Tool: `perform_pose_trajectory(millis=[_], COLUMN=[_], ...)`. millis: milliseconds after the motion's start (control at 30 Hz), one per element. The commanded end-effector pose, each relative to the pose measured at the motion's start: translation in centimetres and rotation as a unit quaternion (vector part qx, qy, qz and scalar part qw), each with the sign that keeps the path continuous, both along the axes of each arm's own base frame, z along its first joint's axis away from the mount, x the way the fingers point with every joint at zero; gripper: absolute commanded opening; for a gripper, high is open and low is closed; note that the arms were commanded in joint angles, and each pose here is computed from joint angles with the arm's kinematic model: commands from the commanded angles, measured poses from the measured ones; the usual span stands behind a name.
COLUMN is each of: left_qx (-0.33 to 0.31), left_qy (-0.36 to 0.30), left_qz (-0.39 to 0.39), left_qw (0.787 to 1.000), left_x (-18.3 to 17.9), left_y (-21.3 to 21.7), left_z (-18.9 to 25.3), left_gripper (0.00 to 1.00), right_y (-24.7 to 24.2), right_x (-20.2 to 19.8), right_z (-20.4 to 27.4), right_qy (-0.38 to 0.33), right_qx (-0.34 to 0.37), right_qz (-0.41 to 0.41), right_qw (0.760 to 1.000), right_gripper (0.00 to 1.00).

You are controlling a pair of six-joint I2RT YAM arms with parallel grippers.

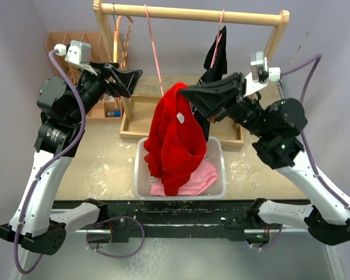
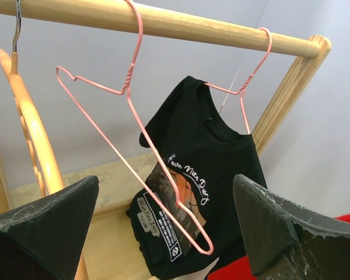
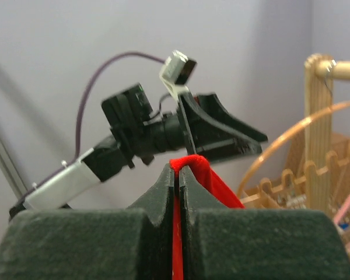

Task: Remove the t-shirt from the hanger

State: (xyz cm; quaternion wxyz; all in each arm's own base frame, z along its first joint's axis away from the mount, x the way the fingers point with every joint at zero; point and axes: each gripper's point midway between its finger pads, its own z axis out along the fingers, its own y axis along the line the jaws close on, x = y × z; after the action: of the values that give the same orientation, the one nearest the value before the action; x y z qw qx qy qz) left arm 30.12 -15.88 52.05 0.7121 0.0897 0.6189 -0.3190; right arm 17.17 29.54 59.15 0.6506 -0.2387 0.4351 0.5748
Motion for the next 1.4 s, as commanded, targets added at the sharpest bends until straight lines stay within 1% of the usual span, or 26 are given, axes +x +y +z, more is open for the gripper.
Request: perform_pose_trajectory(millis=[0, 100, 267, 367, 500, 600, 633, 700, 867, 967, 1133, 1367], left_qx=[-0.007, -0.006, -0.004, -0.004, -0.002, 0.000, 0.001, 0.001, 0.003, 0.002, 0.001, 0.004], left_qy=[-0.026, -0.021, -0.018, -0.016, -0.013, -0.012, -0.011, -0.011, -0.009, -0.005, 0.003, 0.001], left_qz=[-0.004, -0.005, -0.010, -0.010, -0.015, -0.016, -0.016, -0.018, -0.020, -0.022, -0.027, -0.020], left_qw=[1.000, 1.000, 1.000, 1.000, 1.000, 1.000, 1.000, 1.000, 1.000, 1.000, 1.000, 1.000], left_x=[-0.1, 0.0, -0.1, -0.1, -0.1, 0.0, 0.0, 0.1, 0.5, 0.8, 1.2, 1.1], left_y=[-0.1, -0.2, -0.3, -0.3, -0.5, -0.5, -0.5, -0.7, -0.9, -1.0, -1.3, -1.1], left_z=[1.0, 0.6, 0.2, 0.0, -0.1, -0.3, -0.3, -0.3, -0.3, -0.6, -1.3, -1.2], left_gripper=[0.99, 0.99, 0.99, 0.99, 0.99, 0.99, 0.99, 0.99, 0.99, 0.99, 0.99, 0.99], right_y=[-1.8, -2.3, -3.4, -3.5, -4.8, -5.5, -5.6, -6.1, -5.5, -4.8, -3.6, -2.3], right_x=[2.2, 3.8, 5.1, 5.4, 6.3, 6.2, 6.1, 6.1, 4.6, 3.8, 3.1, 3.0], right_z=[-3.6, -7.6, -13.1, -16.3, -19.9, -22.2, -24.1, -26.2, -30.8, -33.7, -39.4, -44.6], right_qy=[0.035, 0.076, 0.127, 0.163, 0.202, 0.223, 0.234, 0.248, 0.272, 0.294, 0.344, 0.377], right_qx=[-0.018, -0.057, -0.098, -0.122, -0.147, -0.169, -0.187, -0.211, -0.283, -0.312, -0.362, -0.412], right_qz=[-0.085, -0.127, -0.172, -0.181, -0.222, -0.234, -0.236, -0.245, -0.205, -0.179, -0.143, -0.114], right_qw=[0.996, 0.987, 0.972, 0.962, 0.943, 0.931, 0.924, 0.913, 0.897, 0.885, 0.854, 0.822], right_gripper=[0.00, 0.00, 0.00, 0.00, 0.00, 0.00, 0.00, 0.00, 0.00, 0.00, 0.00, 0.00])
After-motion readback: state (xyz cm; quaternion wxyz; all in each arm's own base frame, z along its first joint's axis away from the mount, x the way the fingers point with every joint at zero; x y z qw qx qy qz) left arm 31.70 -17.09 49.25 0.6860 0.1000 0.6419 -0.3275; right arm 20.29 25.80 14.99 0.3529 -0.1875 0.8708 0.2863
